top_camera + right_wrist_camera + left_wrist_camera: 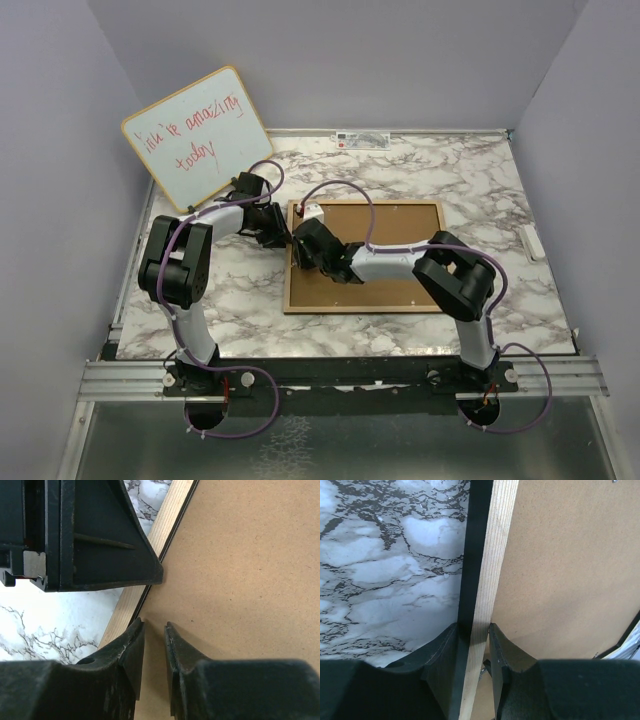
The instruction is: Put the photo into the frame
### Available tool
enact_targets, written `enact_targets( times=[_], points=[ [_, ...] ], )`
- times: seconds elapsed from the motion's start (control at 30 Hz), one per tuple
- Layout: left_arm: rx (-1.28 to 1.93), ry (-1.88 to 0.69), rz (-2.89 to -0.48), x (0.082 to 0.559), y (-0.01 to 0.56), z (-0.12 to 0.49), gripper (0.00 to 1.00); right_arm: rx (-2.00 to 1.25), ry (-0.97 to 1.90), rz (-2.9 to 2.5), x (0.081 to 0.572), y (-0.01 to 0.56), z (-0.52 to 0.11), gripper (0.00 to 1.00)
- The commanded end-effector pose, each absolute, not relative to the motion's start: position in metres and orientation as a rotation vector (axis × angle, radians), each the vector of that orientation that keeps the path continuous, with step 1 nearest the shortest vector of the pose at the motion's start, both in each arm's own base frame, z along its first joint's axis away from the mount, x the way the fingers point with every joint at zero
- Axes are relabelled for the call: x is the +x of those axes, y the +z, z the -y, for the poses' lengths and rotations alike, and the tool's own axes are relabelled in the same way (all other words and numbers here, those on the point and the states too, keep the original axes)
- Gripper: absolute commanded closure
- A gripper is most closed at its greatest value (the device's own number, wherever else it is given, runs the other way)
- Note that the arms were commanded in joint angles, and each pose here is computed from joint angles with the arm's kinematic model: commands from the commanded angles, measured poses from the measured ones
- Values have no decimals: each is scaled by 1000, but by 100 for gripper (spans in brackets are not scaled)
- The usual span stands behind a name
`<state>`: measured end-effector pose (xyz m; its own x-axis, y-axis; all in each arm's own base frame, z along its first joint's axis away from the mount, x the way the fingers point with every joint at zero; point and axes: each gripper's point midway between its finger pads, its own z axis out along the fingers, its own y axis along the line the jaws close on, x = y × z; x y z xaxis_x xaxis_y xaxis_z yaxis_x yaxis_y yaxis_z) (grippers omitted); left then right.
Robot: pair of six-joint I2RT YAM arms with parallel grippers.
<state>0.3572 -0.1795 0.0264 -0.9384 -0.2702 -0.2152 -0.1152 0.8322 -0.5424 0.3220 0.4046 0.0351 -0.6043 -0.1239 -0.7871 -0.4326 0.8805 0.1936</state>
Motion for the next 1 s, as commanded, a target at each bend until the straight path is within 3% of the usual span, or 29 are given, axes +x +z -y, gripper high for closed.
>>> enact_targets(
  times=[0.0, 0.23, 0.7, 0.83, 0.97],
  points=[
    [-322, -651, -2878, 329, -16, 166, 66, -433, 359, -2310, 307, 9, -373, 70],
    [-216, -685, -2771, 367, 15, 171, 63, -355, 659, -2256, 296, 64, -370, 58],
    [84, -644, -2364, 499, 105, 191, 24, 42, 585, -2398, 310, 99, -245, 46],
    [161, -676, -2309, 528, 107, 203, 21, -164, 670, -2471, 282, 113, -238, 41],
    [213, -774, -2306, 543, 95, 220, 21, -436, 876, -2609, 222, 112, -245, 39]
  ],
)
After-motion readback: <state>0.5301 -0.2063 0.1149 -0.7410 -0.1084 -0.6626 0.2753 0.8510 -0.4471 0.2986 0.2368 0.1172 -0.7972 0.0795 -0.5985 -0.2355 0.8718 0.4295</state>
